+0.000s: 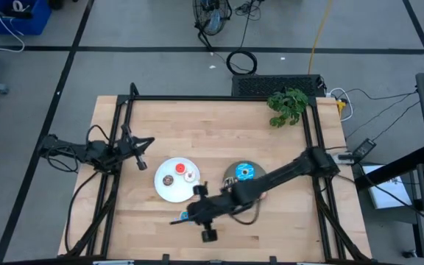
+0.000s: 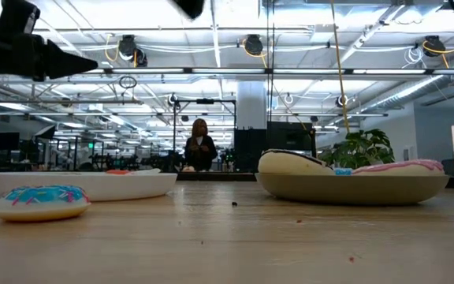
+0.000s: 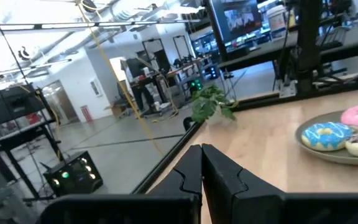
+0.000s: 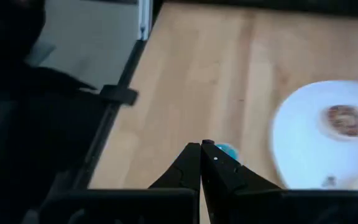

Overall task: Pick & Place donuts
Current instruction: Put the small blue donut on the white plate

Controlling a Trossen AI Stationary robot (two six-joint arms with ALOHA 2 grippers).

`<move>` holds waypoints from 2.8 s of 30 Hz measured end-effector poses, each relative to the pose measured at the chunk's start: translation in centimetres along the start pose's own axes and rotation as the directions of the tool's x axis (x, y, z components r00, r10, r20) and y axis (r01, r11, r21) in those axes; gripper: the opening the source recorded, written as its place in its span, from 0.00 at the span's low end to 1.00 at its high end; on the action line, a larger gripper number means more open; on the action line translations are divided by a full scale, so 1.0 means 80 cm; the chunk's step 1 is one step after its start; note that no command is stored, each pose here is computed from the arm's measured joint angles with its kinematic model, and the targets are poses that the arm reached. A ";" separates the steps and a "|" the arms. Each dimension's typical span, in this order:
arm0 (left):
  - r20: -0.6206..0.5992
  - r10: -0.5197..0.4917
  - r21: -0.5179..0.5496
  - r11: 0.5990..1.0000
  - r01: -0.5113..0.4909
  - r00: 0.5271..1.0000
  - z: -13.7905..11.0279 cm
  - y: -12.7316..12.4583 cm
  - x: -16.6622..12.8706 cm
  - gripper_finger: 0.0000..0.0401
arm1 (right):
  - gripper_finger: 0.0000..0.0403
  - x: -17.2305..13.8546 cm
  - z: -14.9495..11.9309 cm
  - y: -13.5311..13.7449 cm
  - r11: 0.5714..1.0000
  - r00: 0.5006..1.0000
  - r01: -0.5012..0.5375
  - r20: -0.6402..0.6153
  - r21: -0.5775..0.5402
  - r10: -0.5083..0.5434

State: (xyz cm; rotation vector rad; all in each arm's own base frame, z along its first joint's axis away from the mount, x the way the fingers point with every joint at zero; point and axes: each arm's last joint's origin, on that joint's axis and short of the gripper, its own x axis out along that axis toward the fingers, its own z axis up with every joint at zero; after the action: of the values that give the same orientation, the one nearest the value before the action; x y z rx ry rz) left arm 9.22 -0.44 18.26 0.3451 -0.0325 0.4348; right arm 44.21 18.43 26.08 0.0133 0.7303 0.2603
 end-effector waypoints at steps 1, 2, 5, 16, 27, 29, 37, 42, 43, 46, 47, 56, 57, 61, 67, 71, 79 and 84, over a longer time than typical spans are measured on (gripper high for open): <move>-0.001 0.004 0.001 1.000 -0.004 1.000 0.000 0.000 0.000 0.04 | 0.00 0.013 0.000 -0.005 1.000 1.000 0.002 -0.014 0.015 -0.002; -0.003 0.009 0.005 1.000 -0.009 1.000 0.000 0.000 0.000 0.04 | 0.00 0.023 0.001 -0.012 1.000 1.000 0.015 -0.017 0.028 -0.015; -0.010 0.023 0.009 1.000 -0.023 1.000 0.000 0.001 0.000 0.04 | 0.00 0.053 -0.001 -0.035 0.997 0.999 0.045 -0.033 0.065 -0.043; -0.029 0.068 0.049 0.997 -0.066 0.997 -0.001 0.002 0.000 0.04 | 0.07 0.079 -0.024 -0.043 0.996 0.991 0.080 -0.101 -0.034 -0.083; -0.042 0.093 0.021 0.995 -0.093 0.995 -0.002 0.003 0.000 0.04 | 0.39 0.100 -0.054 -0.036 0.995 0.996 0.062 -0.059 -0.076 -0.067; -0.042 0.093 0.019 0.996 -0.092 0.995 -0.002 0.003 0.000 0.04 | 0.42 0.102 -0.059 -0.035 0.993 0.997 0.058 -0.050 -0.099 -0.063; -0.065 0.084 0.031 0.996 -0.082 0.994 -0.005 0.002 0.000 0.04 | 0.44 0.102 -0.058 -0.019 0.979 0.999 0.032 -0.021 -0.201 -0.037; -0.069 0.082 0.016 0.997 -0.081 0.994 -0.006 0.002 0.000 0.04 | 0.42 0.103 -0.053 -0.029 0.986 0.998 0.060 0.007 -0.153 -0.060; -0.070 0.082 0.013 0.997 -0.081 0.994 -0.006 0.002 0.000 0.04 | 0.42 0.103 -0.052 -0.033 0.990 0.997 0.076 0.014 -0.115 -0.075; -0.073 0.080 0.014 0.997 -0.080 0.994 -0.006 0.001 0.000 0.04 | 0.42 0.103 -0.052 -0.039 0.995 0.997 0.072 0.004 -0.062 -0.072; -0.073 0.081 0.013 0.997 -0.080 0.994 -0.006 0.001 0.000 0.04 | 0.42 0.108 -0.057 -0.040 0.995 0.998 0.064 -0.010 -0.077 -0.065; -0.075 0.086 0.016 0.996 -0.085 0.993 -0.006 0.002 0.000 0.04 | 0.41 0.138 -0.079 -0.038 0.986 0.998 0.058 -0.028 -0.155 -0.063; -0.075 0.087 0.016 0.996 -0.086 0.993 -0.006 0.002 0.000 0.04 | 0.41 0.138 -0.079 -0.039 0.985 0.997 0.070 -0.023 -0.159 -0.074; -0.075 0.087 0.016 0.996 -0.086 0.993 -0.006 0.002 0.000 0.04 | 0.41 0.140 -0.082 -0.039 0.983 0.996 0.082 -0.034 -0.165 -0.088; -0.075 0.087 0.016 0.996 -0.086 0.993 -0.006 0.002 0.000 0.04 | 0.41 0.139 -0.082 -0.038 0.982 0.996 0.079 -0.031 -0.172 -0.086; -0.075 0.087 0.015 0.996 -0.086 0.993 -0.006 0.002 0.000 0.04 | 0.40 0.139 -0.084 -0.039 0.986 0.995 0.079 -0.050 -0.145 -0.087; -0.075 0.087 0.015 0.996 -0.086 0.993 -0.006 0.002 0.000 0.04 | 0.39 0.139 -0.087 -0.037 0.990 0.996 0.003 -0.084 -0.141 -0.015; -0.074 0.086 0.015 0.996 -0.085 0.994 -0.006 0.002 0.000 0.04 | 0.39 0.139 -0.087 -0.038 0.990 0.996 0.003 -0.085 -0.141 -0.015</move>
State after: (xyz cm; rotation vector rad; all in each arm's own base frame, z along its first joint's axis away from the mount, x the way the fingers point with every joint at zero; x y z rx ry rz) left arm 9.11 -0.17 17.86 0.3393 0.0282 0.5329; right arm 48.25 17.64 13.30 -0.1364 0.7961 0.3046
